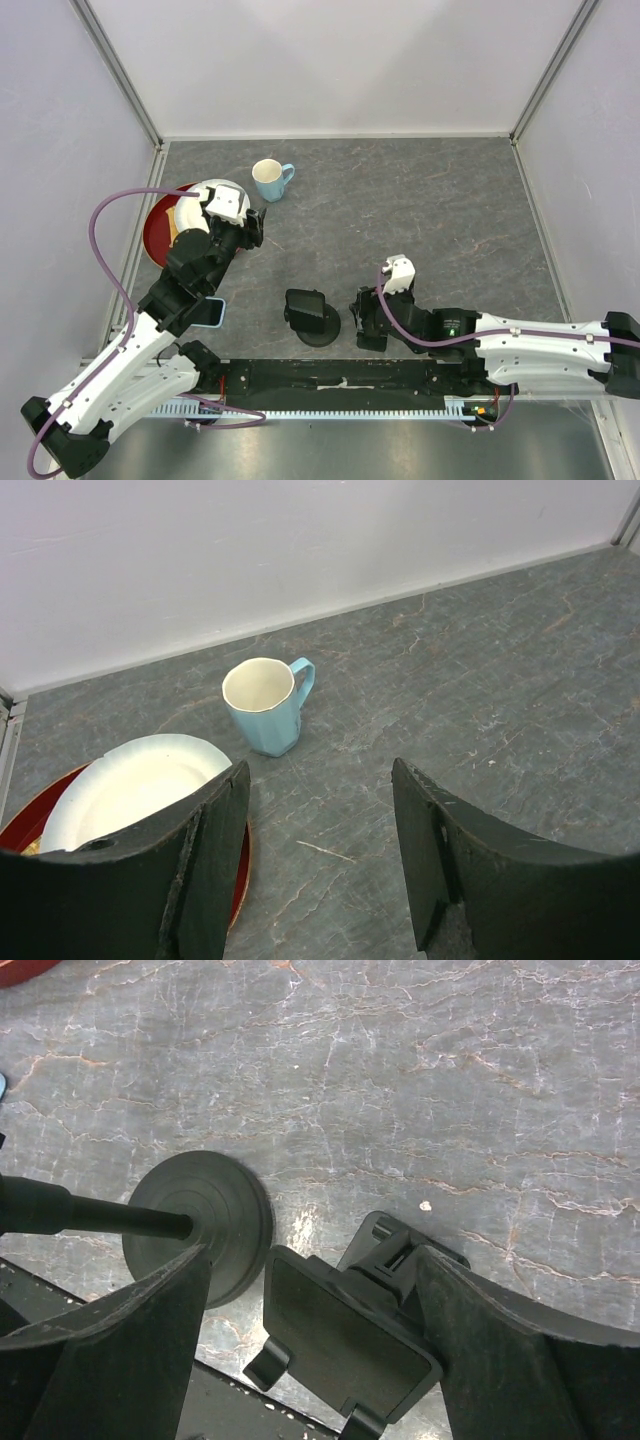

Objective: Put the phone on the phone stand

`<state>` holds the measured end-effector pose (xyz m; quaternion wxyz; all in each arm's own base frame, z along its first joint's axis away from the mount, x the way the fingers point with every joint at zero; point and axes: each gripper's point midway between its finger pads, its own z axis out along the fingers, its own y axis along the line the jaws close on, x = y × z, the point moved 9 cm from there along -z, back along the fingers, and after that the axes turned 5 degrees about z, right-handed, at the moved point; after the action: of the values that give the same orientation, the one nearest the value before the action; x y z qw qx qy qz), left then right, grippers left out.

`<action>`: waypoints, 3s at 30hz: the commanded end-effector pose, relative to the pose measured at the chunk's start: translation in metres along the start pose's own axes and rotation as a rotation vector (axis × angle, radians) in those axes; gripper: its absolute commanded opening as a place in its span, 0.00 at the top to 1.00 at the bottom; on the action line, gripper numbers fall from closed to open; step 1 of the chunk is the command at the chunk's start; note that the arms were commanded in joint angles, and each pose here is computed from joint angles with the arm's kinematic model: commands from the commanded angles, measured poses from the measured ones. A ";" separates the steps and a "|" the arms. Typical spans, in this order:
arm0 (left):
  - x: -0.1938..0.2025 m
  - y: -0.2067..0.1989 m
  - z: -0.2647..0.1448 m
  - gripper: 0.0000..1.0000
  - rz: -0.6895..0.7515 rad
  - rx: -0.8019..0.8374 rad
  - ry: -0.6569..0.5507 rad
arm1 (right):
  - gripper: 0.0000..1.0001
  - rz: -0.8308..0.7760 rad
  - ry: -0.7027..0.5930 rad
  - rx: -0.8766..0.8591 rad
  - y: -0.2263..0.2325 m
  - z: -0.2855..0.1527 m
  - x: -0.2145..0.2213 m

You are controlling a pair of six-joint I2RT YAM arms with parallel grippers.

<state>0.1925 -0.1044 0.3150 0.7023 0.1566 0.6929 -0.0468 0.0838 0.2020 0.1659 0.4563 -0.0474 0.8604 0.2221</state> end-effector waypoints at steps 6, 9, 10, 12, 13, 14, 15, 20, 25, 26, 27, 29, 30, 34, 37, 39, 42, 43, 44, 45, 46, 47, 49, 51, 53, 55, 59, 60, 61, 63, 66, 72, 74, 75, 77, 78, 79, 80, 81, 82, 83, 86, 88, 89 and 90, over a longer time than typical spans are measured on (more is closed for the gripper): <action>-0.015 0.000 0.001 0.33 -0.052 0.000 -0.041 | 0.02 0.049 -0.094 -0.040 0.009 -0.013 -0.027; -0.014 -0.001 0.004 0.32 -0.057 -0.007 -0.030 | 0.02 0.062 -0.149 -0.030 0.007 -0.021 -0.042; -0.014 0.000 0.004 0.32 -0.054 -0.010 -0.027 | 0.02 0.068 -0.168 -0.021 0.005 -0.023 -0.046; -0.012 -0.002 0.007 0.32 -0.052 -0.013 -0.013 | 0.02 0.100 -0.238 0.020 0.000 -0.028 -0.057; -0.012 -0.001 0.007 0.31 -0.052 -0.017 -0.008 | 0.02 0.118 -0.267 0.041 -0.002 -0.028 -0.060; -0.010 -0.002 0.008 0.31 -0.050 -0.019 0.000 | 0.02 0.145 -0.302 0.064 -0.006 -0.030 -0.063; -0.010 -0.002 0.009 0.31 -0.052 -0.022 0.004 | 0.02 0.171 -0.344 0.103 -0.011 -0.030 -0.067; -0.006 -0.002 0.012 0.30 -0.046 -0.041 0.023 | 0.02 0.243 -0.446 0.301 -0.026 -0.010 -0.104; 0.001 -0.004 0.019 0.29 -0.030 -0.049 0.059 | 0.02 0.305 -0.413 0.343 -0.052 0.049 -0.163; 0.002 -0.005 0.020 0.28 -0.032 -0.056 0.062 | 0.02 0.319 -0.420 0.321 -0.048 0.066 -0.177; 0.004 -0.005 0.022 0.28 -0.030 -0.062 0.072 | 0.02 0.341 -0.439 0.352 -0.059 0.076 -0.188; 0.010 -0.004 0.027 0.25 -0.017 -0.099 0.110 | 0.02 0.385 -0.443 0.328 -0.061 0.104 -0.207; 0.010 -0.005 0.029 0.23 -0.038 -0.115 0.121 | 0.02 0.412 -0.455 0.349 -0.073 0.113 -0.216; 0.021 -0.007 0.038 0.10 -0.045 -0.167 0.195 | 0.02 0.436 -0.435 0.308 -0.090 0.153 -0.220; 0.026 -0.007 0.038 0.07 -0.110 -0.165 0.334 | 0.02 0.380 -0.464 0.280 -0.101 0.164 -0.196; 0.026 0.006 0.039 0.06 -0.256 -0.225 0.394 | 0.02 0.368 -0.505 0.266 -0.112 0.159 -0.180; 0.038 0.023 0.022 0.05 -0.382 -0.318 0.528 | 0.02 0.321 -0.532 0.291 -0.122 0.152 -0.173; 0.039 0.025 0.017 0.03 -0.416 -0.339 0.551 | 0.02 0.297 -0.543 0.305 -0.124 0.149 -0.174; 0.046 0.029 0.007 0.02 -0.494 -0.379 0.622 | 0.02 0.290 -0.563 0.303 -0.126 0.144 -0.174; 0.045 0.031 0.000 0.02 -0.543 -0.392 0.644 | 0.02 0.287 -0.576 0.304 -0.128 0.141 -0.174; 0.048 0.029 -0.005 0.00 -0.605 -0.377 0.683 | 0.02 0.280 -0.584 0.298 -0.130 0.136 -0.170; 0.052 0.034 -0.010 0.00 -0.698 -0.430 0.714 | 0.02 0.283 -0.610 0.286 -0.130 0.133 -0.172; 0.067 0.033 -0.025 0.00 -0.791 -0.465 0.824 | 0.02 0.300 -0.627 0.286 -0.135 0.126 -0.169; 0.077 0.038 -0.039 0.00 -0.926 -0.601 0.881 | 0.02 0.308 -0.646 0.255 -0.138 0.122 -0.170; 0.081 0.043 -0.045 0.00 -1.023 -0.665 0.874 | 0.02 0.316 -0.654 0.240 -0.141 0.119 -0.168; 0.085 0.044 -0.052 0.00 -1.094 -0.759 0.878 | 0.02 0.314 -0.655 0.226 -0.142 0.117 -0.167; 0.110 0.042 -0.058 0.00 -1.195 -0.911 0.990 | 0.02 0.319 -0.668 0.209 -0.143 0.115 -0.167; 0.114 0.041 -0.057 0.00 -1.209 -0.907 1.009 | 0.02 0.315 -0.666 0.205 -0.143 0.115 -0.167; 0.119 0.043 -0.055 0.00 -1.246 -0.932 1.012 | 0.02 0.312 -0.669 0.201 -0.142 0.114 -0.168; 0.128 0.043 -0.057 0.00 -1.249 -0.957 1.030 | 0.02 0.300 -0.669 0.203 -0.143 0.114 -0.168; 0.139 0.045 -0.061 0.00 -1.252 -1.035 1.034 | 0.02 0.288 -0.670 0.213 -0.144 0.112 -0.168; 0.166 0.054 -0.062 0.00 -1.262 -1.144 1.066 | 0.02 0.266 -0.674 0.188 -0.142 0.109 -0.168; 0.171 0.057 -0.063 0.00 -1.263 -1.167 1.084 | 0.02 0.259 -0.709 0.175 -0.141 0.104 -0.169; 0.175 0.057 -0.062 0.00 -1.269 -1.176 1.109 | 0.02 0.254 -0.720 0.170 -0.141 0.100 -0.169; 0.178 0.055 -0.064 0.00 -1.283 -1.193 1.139 | 0.02 0.246 -0.736 0.168 -0.141 0.097 -0.169; 0.180 0.054 -0.064 0.00 -1.292 -1.197 1.156 | 0.02 0.243 -0.739 0.168 -0.141 0.096 -0.169; 0.184 0.053 -0.067 0.00 -1.290 -1.215 1.179 | 0.02 0.244 -0.735 0.168 -0.141 0.096 -0.168; 0.184 0.052 -0.067 0.00 -1.284 -1.211 1.186 | 0.02 0.241 -0.734 0.166 -0.141 0.097 -0.168; 0.183 0.052 -0.069 0.00 -1.288 -1.224 1.190 | 0.02 0.241 -0.731 0.162 -0.141 0.098 -0.168; 0.181 0.052 -0.070 0.00 -1.293 -1.230 1.184 | 0.02 0.242 -0.724 0.157 -0.140 0.099 -0.167; 0.180 0.051 -0.071 0.00 -1.298 -1.232 1.186 | 0.02 0.239 -0.719 0.148 -0.139 0.099 -0.168; 0.177 0.047 -0.076 0.00 -1.327 -1.241 1.189 | 0.02 0.237 -0.710 0.139 -0.138 0.102 -0.169; 0.175 0.047 -0.073 0.00 -1.372 -1.249 1.161 | 0.02 0.240 -0.715 0.134 -0.137 0.101 -0.169; 0.174 0.048 -0.070 0.00 -1.391 -1.243 1.146 | 0.02 0.236 -0.714 0.133 -0.137 0.101 -0.169; 0.173 0.047 -0.067 0.00 -1.435 -1.235 1.136 | 0.02 0.234 -0.715 0.132 -0.137 0.101 -0.169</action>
<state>0.1431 -0.0106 0.1473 0.0543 -0.6146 0.7867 0.0207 0.2950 0.0998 0.1960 0.6840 0.1701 0.6789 0.2053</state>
